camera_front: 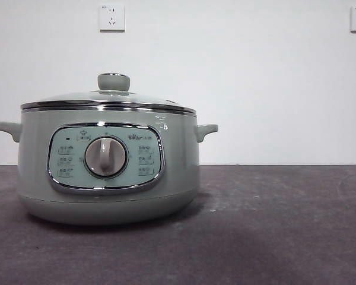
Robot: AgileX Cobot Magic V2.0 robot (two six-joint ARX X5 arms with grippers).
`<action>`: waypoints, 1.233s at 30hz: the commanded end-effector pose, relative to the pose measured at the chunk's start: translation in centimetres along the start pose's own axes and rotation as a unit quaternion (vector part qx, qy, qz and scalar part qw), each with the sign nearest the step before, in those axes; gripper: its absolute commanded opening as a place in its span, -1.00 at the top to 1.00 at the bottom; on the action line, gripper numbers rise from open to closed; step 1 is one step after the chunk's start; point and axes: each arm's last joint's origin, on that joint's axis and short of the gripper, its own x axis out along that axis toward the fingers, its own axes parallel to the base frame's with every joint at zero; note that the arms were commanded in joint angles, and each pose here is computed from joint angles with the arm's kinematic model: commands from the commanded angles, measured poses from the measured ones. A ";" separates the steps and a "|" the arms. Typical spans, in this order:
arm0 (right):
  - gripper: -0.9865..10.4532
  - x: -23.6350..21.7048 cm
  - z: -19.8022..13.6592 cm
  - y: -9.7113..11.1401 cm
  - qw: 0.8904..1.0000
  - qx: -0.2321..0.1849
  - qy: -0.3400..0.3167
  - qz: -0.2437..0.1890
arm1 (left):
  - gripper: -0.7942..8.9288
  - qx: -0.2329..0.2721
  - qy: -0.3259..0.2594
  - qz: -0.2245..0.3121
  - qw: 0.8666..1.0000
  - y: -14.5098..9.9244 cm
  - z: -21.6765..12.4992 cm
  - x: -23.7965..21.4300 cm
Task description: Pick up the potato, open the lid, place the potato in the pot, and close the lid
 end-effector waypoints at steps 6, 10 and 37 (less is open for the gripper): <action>0.83 1.9 -7.4 -0.9 0.999 0.012 -0.048 -0.016 | 0.84 -0.002 0.006 0.002 1.000 0.0 -0.5 0.2; 0.83 3.1 -10.7 -1.0 0.997 0.052 -0.058 -0.023 | 0.84 -0.002 0.006 0.002 1.000 0.0 -0.5 0.2; 0.83 4.1 -14.4 -1.0 0.998 0.063 0.005 -0.024 | 0.84 -0.002 0.005 0.002 1.000 0.0 -0.5 0.2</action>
